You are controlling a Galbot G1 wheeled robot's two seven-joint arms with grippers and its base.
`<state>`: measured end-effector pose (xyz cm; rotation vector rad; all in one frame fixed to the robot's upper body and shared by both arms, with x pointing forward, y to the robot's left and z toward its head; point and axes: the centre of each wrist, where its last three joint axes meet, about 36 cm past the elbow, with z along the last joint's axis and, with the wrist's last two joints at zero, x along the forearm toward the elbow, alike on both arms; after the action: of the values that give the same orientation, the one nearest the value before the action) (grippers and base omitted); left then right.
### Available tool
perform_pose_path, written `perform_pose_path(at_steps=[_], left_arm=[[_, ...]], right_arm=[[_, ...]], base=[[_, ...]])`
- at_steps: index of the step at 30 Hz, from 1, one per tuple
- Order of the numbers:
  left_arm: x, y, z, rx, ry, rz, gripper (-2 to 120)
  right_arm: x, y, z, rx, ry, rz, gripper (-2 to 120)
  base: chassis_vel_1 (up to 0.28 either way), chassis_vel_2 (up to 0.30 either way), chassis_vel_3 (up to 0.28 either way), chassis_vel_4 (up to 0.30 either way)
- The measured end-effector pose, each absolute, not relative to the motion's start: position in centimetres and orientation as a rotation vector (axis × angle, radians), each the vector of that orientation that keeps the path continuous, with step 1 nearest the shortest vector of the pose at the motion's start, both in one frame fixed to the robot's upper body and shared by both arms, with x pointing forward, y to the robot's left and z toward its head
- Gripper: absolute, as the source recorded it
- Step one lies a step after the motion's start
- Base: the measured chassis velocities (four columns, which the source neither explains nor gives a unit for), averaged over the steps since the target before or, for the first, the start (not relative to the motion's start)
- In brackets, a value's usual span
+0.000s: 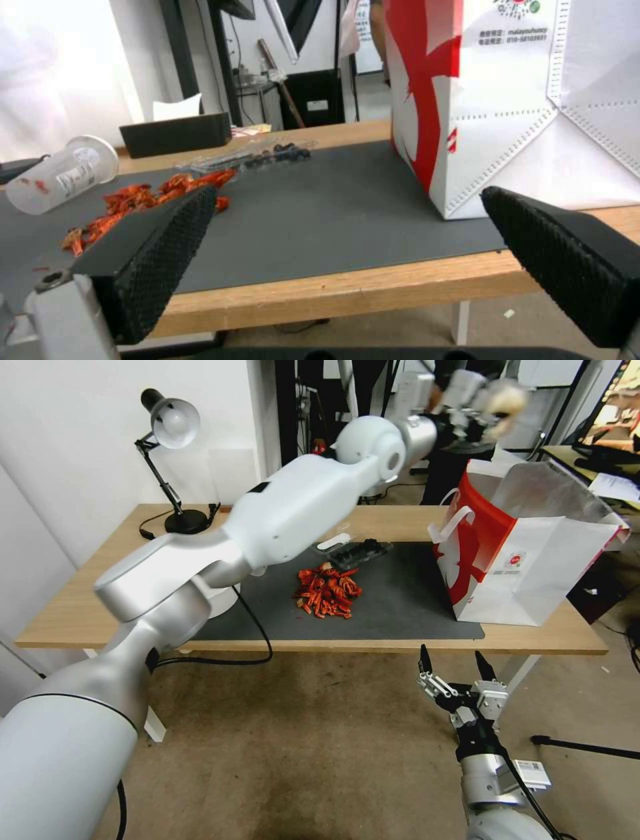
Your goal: Pick up the trash from the table and place it into the takeout bag.
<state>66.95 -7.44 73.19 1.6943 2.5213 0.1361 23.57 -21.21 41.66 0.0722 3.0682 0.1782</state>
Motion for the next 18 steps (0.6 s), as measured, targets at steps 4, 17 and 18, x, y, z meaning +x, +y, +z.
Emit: perform_pose_path(at_steps=[4, 17, 18], left_arm=[[66.4, -9.2, 71.3, 1.767, 2.399, 0.337, 7], [66.3, -9.7, 69.1, 1.882, 2.273, 0.645, 8], [66.3, -9.7, 69.1, 1.883, 2.273, 0.647, 13]], right_arm=[[23.4, -21.2, 41.6, 0.076, 3.064, 0.179, 100], [23.5, -21.3, 41.4, 0.077, 3.063, 0.177, 100], [23.5, -21.3, 41.3, 0.077, 3.064, 0.177, 100]], base=[[0.0, 0.0, 0.0, 0.0], [0.0, 0.0, 0.0, 0.0], [0.0, 0.0, 0.0, 0.0]])
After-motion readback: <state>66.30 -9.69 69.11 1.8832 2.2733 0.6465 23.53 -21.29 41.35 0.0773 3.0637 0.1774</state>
